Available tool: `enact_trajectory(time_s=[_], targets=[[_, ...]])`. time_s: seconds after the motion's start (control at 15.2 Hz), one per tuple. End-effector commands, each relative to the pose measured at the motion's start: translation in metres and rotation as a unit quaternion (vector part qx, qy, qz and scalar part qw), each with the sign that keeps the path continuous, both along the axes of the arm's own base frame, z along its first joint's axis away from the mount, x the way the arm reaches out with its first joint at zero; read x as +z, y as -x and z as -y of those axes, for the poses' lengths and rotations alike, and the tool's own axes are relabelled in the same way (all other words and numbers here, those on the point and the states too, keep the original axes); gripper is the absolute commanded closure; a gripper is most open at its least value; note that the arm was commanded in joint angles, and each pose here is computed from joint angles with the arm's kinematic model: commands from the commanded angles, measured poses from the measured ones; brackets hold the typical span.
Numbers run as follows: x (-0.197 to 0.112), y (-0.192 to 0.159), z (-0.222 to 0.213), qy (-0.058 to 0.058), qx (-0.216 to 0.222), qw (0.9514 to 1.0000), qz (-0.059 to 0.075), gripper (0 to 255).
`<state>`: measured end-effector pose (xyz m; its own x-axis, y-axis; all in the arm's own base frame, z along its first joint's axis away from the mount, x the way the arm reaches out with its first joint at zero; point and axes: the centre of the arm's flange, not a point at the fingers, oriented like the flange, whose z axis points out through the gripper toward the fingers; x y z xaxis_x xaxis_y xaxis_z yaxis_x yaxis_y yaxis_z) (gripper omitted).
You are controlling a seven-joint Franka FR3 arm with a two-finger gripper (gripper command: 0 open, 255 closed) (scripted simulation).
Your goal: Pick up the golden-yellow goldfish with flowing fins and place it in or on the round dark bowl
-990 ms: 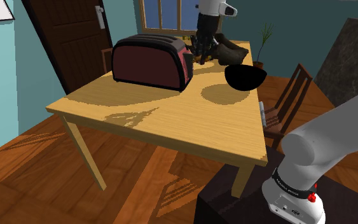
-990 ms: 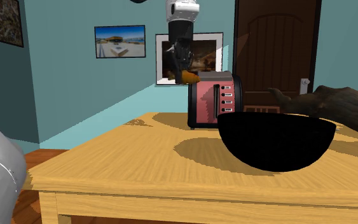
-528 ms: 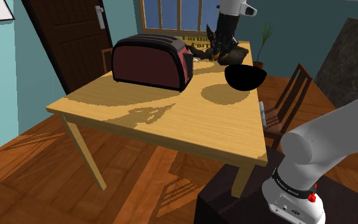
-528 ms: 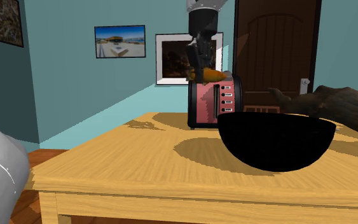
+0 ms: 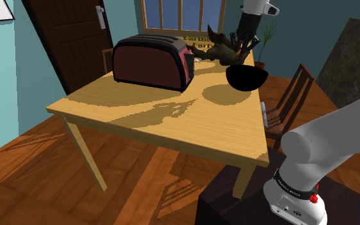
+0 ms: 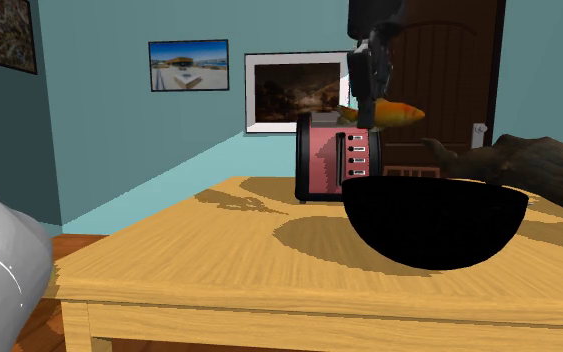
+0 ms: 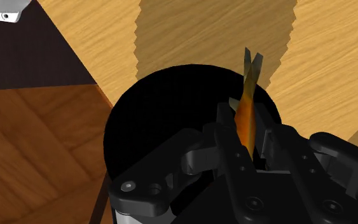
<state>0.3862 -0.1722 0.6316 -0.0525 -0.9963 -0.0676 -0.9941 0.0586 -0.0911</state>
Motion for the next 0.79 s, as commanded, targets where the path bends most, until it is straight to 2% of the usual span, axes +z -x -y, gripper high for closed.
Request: enact_trajectory(time_s=[0.0, 0.2, 0.73], targets=[[0.0, 0.009, 0.026, 0.0, 0.001, 1.0, 0.0, 255], [-0.001, 0.026, 0.072, 0.0, 0.001, 1.0, 0.0, 255], [-0.043, 0.026, 0.072, 0.0, 0.001, 1.0, 0.0, 255]])
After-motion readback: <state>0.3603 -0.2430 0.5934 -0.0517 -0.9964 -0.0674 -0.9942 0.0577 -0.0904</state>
